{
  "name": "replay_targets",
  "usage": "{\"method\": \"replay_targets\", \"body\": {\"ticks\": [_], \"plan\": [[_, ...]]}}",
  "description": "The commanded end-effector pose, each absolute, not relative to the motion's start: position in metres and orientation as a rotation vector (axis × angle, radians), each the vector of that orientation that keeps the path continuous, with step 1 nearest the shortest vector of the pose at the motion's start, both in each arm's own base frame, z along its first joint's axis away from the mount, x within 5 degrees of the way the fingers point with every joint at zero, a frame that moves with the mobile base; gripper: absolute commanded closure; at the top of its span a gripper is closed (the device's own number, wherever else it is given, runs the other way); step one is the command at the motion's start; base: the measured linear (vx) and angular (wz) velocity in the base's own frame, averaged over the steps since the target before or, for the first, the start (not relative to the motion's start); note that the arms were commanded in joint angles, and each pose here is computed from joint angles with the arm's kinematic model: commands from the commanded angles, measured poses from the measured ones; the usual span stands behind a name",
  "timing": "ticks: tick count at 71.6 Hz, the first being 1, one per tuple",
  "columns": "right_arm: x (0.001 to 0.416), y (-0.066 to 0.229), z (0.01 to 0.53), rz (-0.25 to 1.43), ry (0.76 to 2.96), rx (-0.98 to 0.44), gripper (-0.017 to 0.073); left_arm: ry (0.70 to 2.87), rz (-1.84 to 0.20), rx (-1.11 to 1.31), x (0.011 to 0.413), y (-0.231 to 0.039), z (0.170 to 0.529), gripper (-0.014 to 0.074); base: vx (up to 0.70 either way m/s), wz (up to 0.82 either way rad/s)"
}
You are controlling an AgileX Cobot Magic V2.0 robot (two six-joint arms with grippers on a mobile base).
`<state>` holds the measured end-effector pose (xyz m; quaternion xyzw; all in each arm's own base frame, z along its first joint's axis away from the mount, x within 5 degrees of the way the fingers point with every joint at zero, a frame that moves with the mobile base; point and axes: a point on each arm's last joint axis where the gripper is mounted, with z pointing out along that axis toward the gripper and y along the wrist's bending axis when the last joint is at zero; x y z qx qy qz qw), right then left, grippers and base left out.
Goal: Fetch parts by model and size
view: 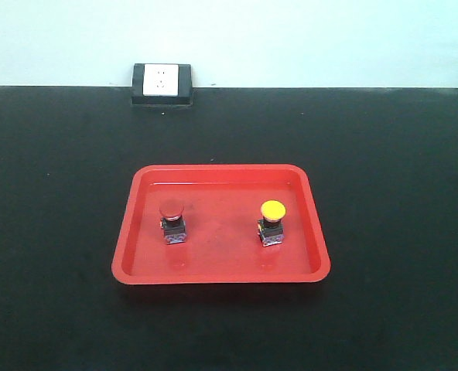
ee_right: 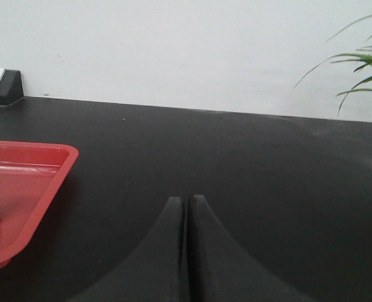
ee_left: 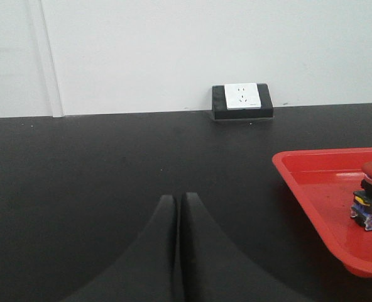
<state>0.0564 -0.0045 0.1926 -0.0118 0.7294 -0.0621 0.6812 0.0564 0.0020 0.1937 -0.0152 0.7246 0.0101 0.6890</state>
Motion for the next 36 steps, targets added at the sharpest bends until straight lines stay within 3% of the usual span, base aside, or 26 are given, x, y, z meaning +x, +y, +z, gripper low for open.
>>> {"method": "replay_targets", "body": {"ticks": [1, 36], "plan": [[0.0558, -0.0040, 0.2022, -0.128, 1.492, -0.011, 0.0569, 1.531, 0.008, -0.036, 0.0554, 0.0016, 0.2009, 0.0601, 0.00, 0.00], [0.0559, -0.0040, 0.2019, -0.115, 1.499, 0.001, 0.0569, 1.531, 0.008, -0.036, 0.0554, 0.0016, 0.2009, 0.0601, 0.00, 0.00]]}}
